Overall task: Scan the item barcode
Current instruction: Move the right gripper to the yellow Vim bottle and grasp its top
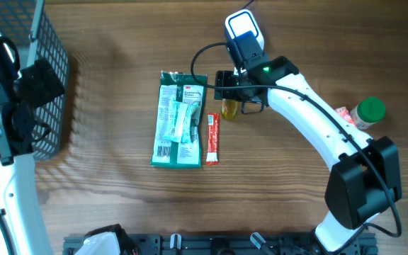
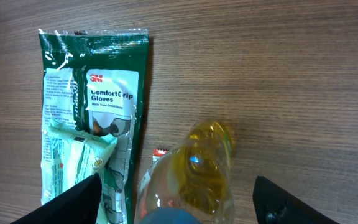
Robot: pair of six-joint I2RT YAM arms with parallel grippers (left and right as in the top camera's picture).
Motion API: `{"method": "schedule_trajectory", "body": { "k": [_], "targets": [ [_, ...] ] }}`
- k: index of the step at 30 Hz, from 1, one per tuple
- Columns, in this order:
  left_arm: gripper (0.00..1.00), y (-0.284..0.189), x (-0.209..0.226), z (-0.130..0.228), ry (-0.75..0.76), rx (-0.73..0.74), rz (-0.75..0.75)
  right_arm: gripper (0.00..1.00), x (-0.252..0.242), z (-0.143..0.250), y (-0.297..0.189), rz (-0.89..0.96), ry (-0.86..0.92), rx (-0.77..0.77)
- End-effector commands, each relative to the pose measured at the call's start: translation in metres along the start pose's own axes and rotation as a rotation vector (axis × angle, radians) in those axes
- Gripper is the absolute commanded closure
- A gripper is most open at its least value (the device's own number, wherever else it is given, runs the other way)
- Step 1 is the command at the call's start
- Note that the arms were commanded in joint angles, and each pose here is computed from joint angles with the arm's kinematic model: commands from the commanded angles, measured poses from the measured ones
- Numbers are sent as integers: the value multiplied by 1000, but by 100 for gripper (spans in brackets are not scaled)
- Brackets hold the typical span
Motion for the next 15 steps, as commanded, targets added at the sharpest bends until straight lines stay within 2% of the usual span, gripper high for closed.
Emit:
{"method": "schedule_trajectory", "body": {
  "k": [1, 8, 12, 15],
  "targets": [
    [0, -1, 1, -1, 7, -6, -1, 22, -2, 6, 8, 11, 22, 35],
    [0, -1, 1, -1, 7, -6, -1, 23, -7, 11, 8, 36, 25, 59],
    [0, -1, 1, -1, 7, -6, -1, 35, -7, 11, 8, 35, 29, 58],
    [0, -1, 1, -1, 7, -6, -1, 36, -6, 10, 7, 31, 50, 55]
  ]
}}
Point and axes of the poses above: each gripper's point midway between its finger pads, its own y axis out along the fingers, its own x axis along the line the jaws close on, z = x × y, the point moved 5 cm from there along -y, back along the fingers, and after that the axes turned 14 degrees about y, right-handed, at the moved point
